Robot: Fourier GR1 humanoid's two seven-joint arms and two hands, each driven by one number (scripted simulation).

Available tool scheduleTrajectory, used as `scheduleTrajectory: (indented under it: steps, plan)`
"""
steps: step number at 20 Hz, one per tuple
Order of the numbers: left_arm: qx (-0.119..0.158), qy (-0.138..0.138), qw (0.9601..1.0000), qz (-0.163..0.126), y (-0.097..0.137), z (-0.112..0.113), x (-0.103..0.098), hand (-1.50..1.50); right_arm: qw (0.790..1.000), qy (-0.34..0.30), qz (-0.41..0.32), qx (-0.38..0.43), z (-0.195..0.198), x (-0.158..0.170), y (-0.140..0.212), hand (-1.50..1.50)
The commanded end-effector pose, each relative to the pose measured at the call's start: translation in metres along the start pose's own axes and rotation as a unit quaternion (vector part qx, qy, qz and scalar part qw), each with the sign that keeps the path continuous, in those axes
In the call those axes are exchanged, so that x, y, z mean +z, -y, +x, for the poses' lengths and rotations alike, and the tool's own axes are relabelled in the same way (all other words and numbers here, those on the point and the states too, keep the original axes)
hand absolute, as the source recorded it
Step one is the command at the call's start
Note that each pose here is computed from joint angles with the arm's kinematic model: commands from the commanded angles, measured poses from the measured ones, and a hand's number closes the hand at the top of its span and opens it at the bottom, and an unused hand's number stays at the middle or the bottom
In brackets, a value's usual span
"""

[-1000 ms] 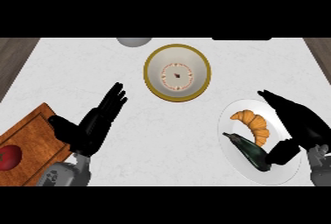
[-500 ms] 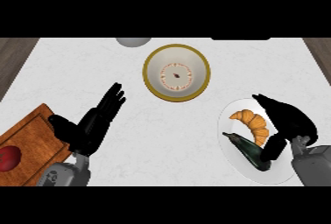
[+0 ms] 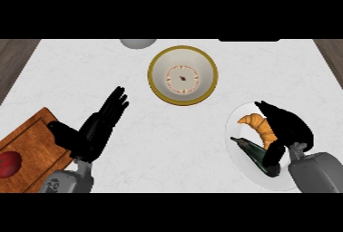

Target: Pick the croissant from the plate and place it in the bowl

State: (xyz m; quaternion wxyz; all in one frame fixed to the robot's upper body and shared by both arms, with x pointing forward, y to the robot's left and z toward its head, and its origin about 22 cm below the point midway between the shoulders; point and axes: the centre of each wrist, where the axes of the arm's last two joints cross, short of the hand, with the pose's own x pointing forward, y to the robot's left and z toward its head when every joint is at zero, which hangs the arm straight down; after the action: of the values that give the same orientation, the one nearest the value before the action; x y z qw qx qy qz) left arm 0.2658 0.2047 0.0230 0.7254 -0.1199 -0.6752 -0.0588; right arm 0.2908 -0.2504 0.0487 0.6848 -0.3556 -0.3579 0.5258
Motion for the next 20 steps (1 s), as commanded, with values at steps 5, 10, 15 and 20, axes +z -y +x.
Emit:
scheduleTrajectory:
  steps: [5,10,15,20]
  plan:
    - [-0.005,-0.005,1.0000,-0.005,0.001,0.006,-0.003,0.00,1.000,-0.009,-0.009,0.006,-0.013,-0.018,-0.013,-1.50]
    - [0.004,-0.011,0.9999,0.001,-0.001,0.020,-0.007,0.00,1.000,-0.016,-0.019,-0.002,-0.008,-0.021,-0.010,-1.50]
    - [0.010,0.000,0.9999,-0.006,0.008,0.014,-0.013,0.00,1.000,-0.017,-0.015,-0.004,-0.009,-0.038,-0.033,-1.50]
    - [0.002,-0.008,0.9998,-0.017,-0.006,-0.003,0.004,0.00,1.000,-0.010,-0.026,-0.012,0.013,-0.054,-0.038,-1.50]
